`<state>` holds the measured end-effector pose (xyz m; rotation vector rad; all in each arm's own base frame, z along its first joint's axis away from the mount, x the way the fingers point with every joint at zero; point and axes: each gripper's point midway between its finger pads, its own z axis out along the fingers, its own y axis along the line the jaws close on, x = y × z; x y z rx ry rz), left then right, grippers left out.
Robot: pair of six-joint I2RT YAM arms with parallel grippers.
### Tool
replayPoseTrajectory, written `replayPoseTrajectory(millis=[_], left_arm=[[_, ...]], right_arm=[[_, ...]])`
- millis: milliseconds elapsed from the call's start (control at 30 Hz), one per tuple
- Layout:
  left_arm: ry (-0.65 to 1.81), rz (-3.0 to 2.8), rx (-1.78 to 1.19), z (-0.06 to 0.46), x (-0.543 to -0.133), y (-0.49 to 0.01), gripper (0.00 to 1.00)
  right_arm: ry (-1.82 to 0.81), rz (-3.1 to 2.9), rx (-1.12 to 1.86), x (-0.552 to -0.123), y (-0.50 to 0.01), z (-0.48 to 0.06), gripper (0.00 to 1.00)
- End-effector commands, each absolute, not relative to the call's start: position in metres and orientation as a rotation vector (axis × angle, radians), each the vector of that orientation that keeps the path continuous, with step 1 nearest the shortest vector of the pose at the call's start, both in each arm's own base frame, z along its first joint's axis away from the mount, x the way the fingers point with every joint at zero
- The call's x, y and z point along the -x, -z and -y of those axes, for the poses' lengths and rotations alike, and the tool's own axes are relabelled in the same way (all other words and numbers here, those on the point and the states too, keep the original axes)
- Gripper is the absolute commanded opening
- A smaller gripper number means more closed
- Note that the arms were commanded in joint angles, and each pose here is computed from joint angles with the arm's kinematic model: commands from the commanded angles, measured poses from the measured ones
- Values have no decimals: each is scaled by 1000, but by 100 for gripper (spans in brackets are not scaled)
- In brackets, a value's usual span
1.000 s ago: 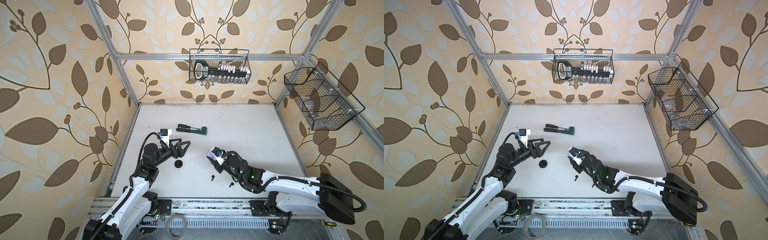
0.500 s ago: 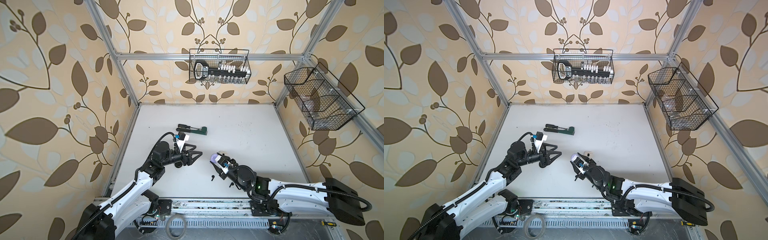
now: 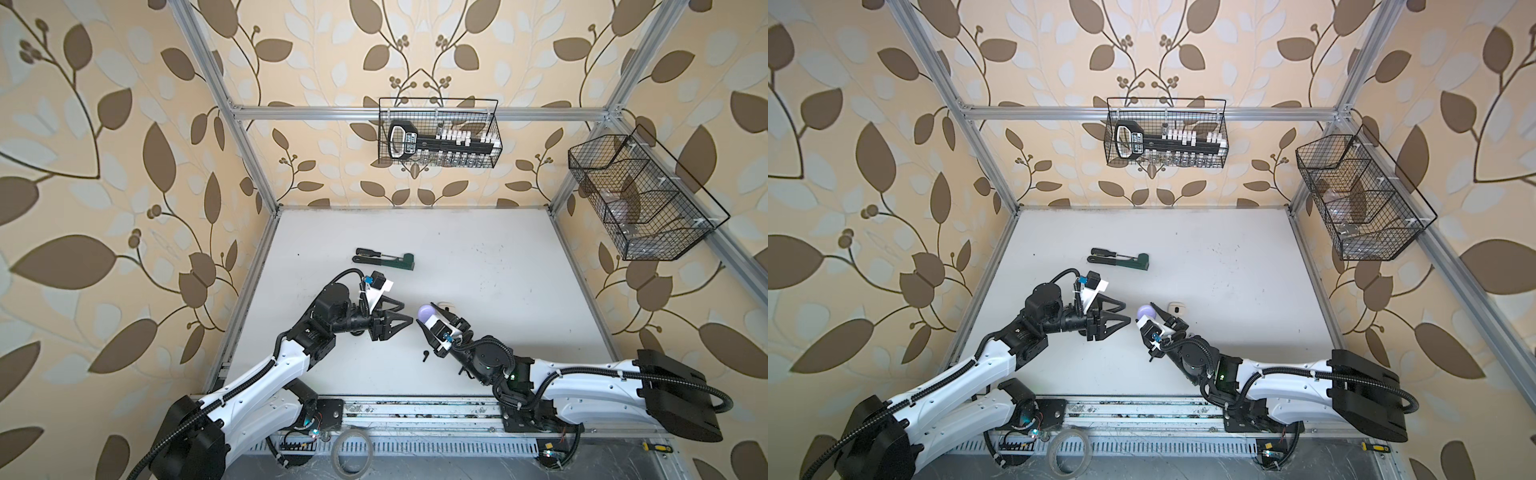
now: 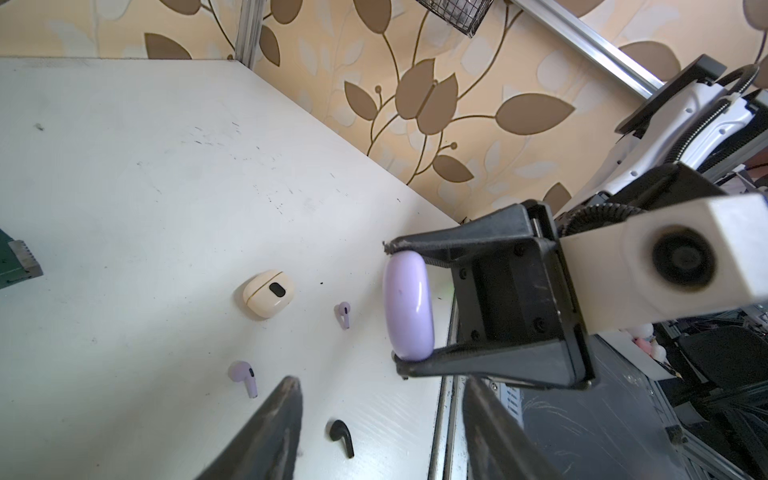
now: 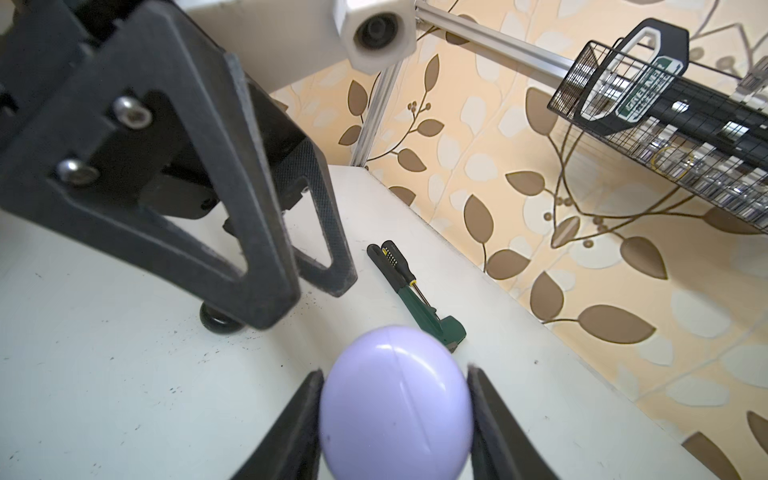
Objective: Insert wireless bluetooth earbuds into charging case
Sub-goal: Pass the charging case.
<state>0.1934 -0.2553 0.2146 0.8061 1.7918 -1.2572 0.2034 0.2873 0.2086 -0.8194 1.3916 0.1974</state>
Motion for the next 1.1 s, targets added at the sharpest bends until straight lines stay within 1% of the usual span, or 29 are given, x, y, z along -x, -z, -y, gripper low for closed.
replayPoseTrajectory(millis=[0, 200, 633, 800, 1067], left_arm=[[1260, -1700, -871, 261, -190, -238, 57], [1262, -1705, -887, 263, -187, -237, 55], [1259, -1704, -915, 266, -183, -237, 39], [1274, -1693, -936, 268, -179, -237, 38], [1301, -1672, -963, 270, -172, -240, 23]], right_arm=[[-229, -1314, 797, -200, -236, -299, 28], [-222, -1270, 828, -192, -241, -314, 28], [-118, -1216, 764, -207, -259, -324, 25], [-119, -1204, 752, -208, -263, -326, 26], [-125, -1185, 703, -210, -271, -328, 26]])
